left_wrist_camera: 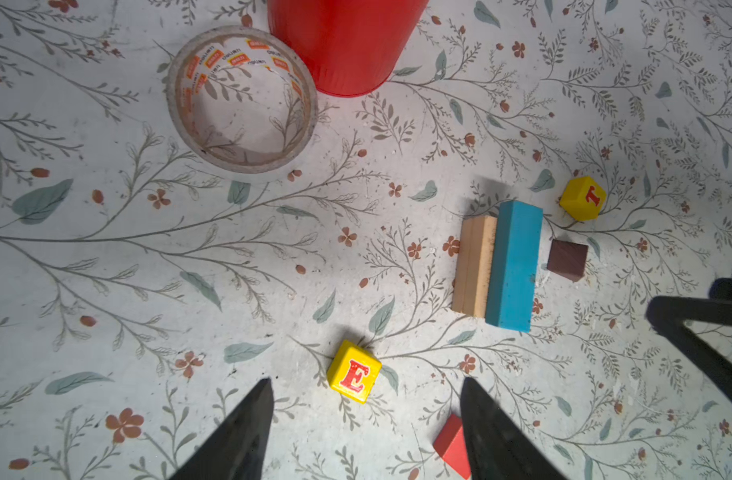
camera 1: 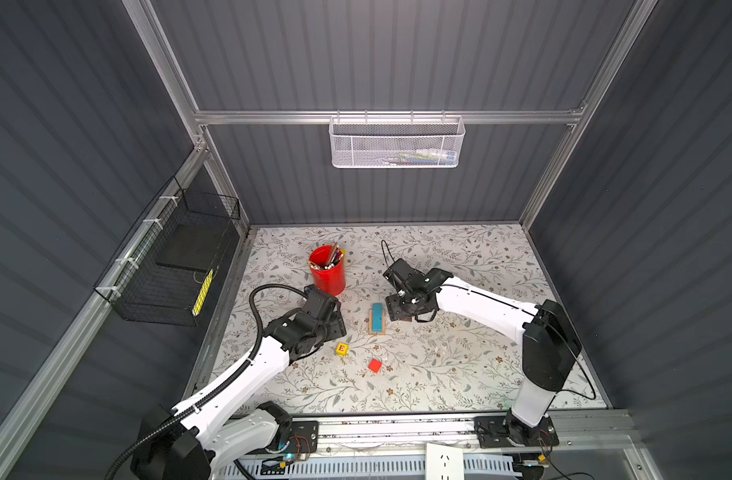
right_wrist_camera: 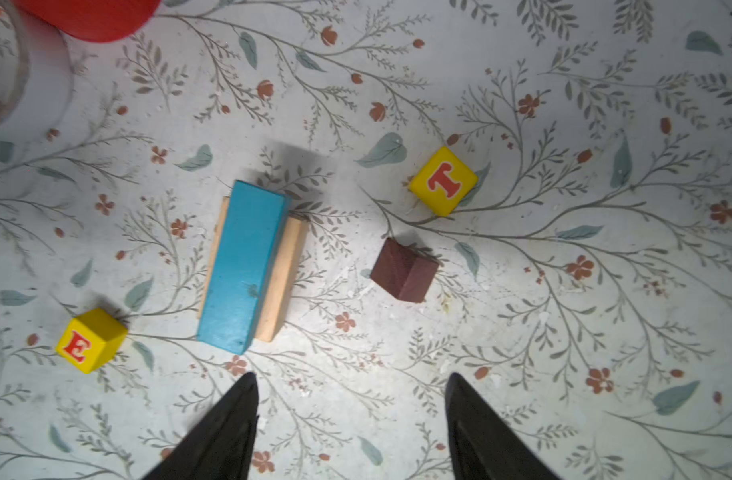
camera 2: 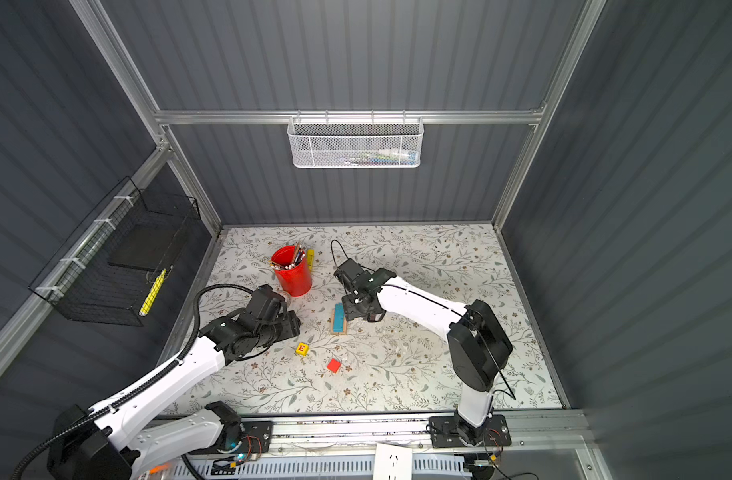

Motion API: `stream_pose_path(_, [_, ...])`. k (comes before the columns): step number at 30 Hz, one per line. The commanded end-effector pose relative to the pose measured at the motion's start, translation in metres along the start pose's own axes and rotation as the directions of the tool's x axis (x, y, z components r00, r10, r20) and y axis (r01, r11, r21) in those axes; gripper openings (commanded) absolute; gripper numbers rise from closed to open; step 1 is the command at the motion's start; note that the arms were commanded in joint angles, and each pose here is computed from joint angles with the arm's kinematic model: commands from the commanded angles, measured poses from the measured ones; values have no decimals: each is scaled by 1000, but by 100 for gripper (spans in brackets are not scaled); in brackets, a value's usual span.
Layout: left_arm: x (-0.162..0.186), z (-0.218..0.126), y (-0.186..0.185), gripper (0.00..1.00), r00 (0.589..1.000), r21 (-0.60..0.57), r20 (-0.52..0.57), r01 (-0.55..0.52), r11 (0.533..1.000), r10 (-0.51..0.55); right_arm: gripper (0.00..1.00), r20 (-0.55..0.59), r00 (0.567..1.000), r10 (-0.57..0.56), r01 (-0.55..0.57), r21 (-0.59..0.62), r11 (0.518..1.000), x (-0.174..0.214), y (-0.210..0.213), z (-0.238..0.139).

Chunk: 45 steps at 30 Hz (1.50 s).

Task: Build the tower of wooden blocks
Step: 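Open the right gripper and move it to the yellow T cube, then close the right gripper on the yellow T cube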

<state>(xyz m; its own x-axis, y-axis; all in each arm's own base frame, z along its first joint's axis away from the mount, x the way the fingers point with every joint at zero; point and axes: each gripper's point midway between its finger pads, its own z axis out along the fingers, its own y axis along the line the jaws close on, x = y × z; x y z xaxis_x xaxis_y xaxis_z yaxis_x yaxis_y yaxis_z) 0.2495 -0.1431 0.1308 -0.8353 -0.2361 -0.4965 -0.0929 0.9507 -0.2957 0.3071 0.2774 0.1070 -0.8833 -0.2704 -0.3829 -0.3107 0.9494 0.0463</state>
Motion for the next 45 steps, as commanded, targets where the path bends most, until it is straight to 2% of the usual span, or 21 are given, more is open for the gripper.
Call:
stream_pose_path(1, [-13,-3,-22,71,1000,81,17,5,997,-6,72,4,994,-106,106,-3,994,-3,-11,8])
stream_pose_path(8, [-13,4,-34,71,1000,105,18,23,994,-25,73,-56,984,-167,172,101,980,-7,-42,33])
stream_pose_path(12, [-13,10,-40,71,1000,109,14,21,994,-23,74,-81,986,-145,151,65,986,-9,-47,46])
stream_pose_path(20, [-15,18,-44,72,1000,94,14,20,995,-22,73,-104,985,-139,147,70,987,-22,-58,68])
stream_pose_path(23, [-16,19,-41,72,1000,79,20,19,997,-21,73,-107,983,-149,152,21,988,-25,-51,74])
stream_pose_path(26, [-17,19,-39,72,1000,68,25,17,998,-18,72,-116,981,-155,159,21,987,-27,-50,79])
stream_pose_path(34, [-17,23,-34,73,1000,25,19,2,1000,-3,68,-130,982,-135,140,32,990,-39,-63,94])
stream_pose_path(40, [-20,27,-33,73,1000,-2,19,-7,1000,7,61,-147,983,-106,116,58,992,-46,-79,102])
stream_pose_path(45, [-24,29,-35,73,1000,-12,21,-13,1000,14,55,-143,984,-102,105,13,994,-45,-73,102])
